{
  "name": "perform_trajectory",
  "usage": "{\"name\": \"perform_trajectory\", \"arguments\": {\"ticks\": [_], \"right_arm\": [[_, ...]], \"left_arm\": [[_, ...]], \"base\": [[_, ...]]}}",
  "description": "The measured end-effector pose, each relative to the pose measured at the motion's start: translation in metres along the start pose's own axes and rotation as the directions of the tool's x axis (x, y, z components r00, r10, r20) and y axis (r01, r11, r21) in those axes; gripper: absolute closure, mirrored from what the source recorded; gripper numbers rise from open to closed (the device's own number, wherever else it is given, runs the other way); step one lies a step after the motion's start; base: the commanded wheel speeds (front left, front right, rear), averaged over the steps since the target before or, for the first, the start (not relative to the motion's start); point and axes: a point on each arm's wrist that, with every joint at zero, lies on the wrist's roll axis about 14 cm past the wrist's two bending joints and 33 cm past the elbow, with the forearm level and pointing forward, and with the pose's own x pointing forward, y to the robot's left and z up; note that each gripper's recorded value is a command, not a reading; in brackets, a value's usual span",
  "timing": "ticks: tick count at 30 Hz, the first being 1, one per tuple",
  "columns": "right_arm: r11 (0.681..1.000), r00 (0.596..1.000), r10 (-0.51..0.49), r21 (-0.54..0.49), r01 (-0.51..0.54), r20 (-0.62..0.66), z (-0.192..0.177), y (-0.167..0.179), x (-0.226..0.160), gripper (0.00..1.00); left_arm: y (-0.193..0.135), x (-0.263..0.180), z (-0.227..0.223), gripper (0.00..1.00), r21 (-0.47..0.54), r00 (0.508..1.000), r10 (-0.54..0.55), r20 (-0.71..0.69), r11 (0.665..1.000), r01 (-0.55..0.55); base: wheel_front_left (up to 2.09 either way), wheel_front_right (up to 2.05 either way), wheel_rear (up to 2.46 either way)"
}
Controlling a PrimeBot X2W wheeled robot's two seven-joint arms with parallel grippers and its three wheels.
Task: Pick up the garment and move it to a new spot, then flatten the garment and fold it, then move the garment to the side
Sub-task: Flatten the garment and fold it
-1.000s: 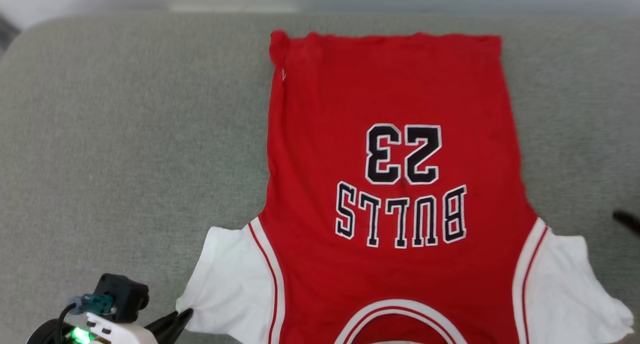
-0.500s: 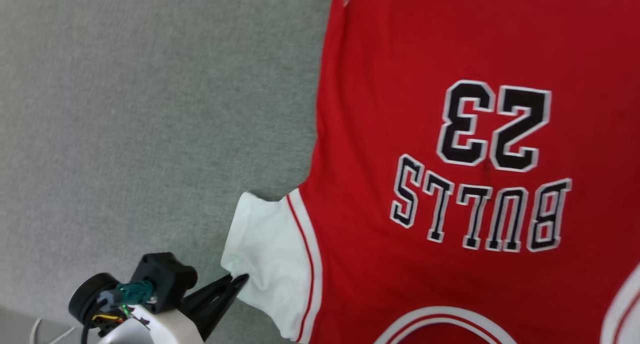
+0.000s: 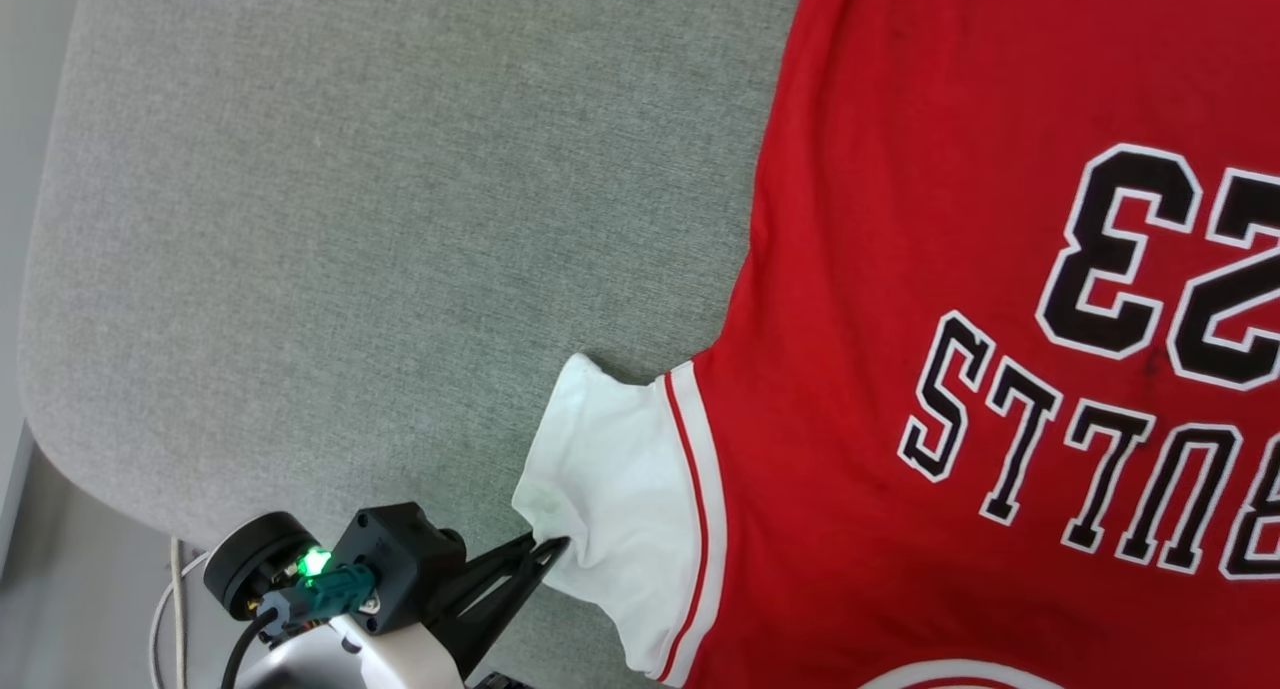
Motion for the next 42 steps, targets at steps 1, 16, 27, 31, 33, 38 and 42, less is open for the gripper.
{"name": "perform_trajectory", "arguments": {"ticks": [1, 16, 27, 31, 33, 38, 42], "right_arm": [[1.000, 1.000, -0.003, 0.000, 0.003, -0.005, 0.000, 0.000, 0.004, 0.00], [1.000, 0.997, -0.008, -0.006, 0.007, -0.074, -0.022, 0.002, 0.014, 1.00], [0.999, 0.993, -0.050, -0.012, 0.049, -0.106, -0.068, -0.014, -0.036, 1.00], [0.999, 0.991, -0.054, 0.000, 0.054, -0.123, -0.097, -0.020, -0.058, 1.00], [0.998, 0.990, -0.065, 0.003, 0.066, -0.128, -0.112, -0.026, -0.071, 1.00], [0.996, 0.992, -0.078, 0.036, 0.082, -0.098, -0.145, -0.038, -0.105, 1.00], [0.995, 0.991, -0.080, 0.050, 0.086, -0.108, -0.184, -0.041, -0.128, 1.00]], "left_arm": [[0.002, 0.000, 0.000, 1.00, 0.002, 1.000, 0.005, -0.001, 1.000, -0.005], [0.009, -0.001, -0.003, 1.00, 0.000, 0.999, 0.032, 0.009, 0.999, -0.032], [0.009, -0.012, 0.012, 1.00, -0.013, 0.994, 0.017, 0.109, 1.000, -0.016], [0.012, -0.018, 0.011, 1.00, -0.007, 0.992, 0.031, 0.120, 1.000, -0.030], [0.010, -0.021, 0.012, 1.00, -0.004, 0.991, 0.027, 0.132, 1.000, -0.026], [0.002, -0.025, 0.023, 1.00, -0.002, 0.983, 0.002, 0.184, 1.000, -0.002], [-0.005, -0.027, 0.028, 1.00, 0.005, 0.978, -0.013, 0.208, 1.000, 0.013]], "base": [[0.00, 0.00, 0.00], [0.00, 0.00, 0.00], [0.00, 0.00, 0.00], [0.00, 0.00, 0.00], [0.00, 0.00, 0.00], [0.00, 0.00, 0.00], [0.00, 0.00, 0.00]]}}
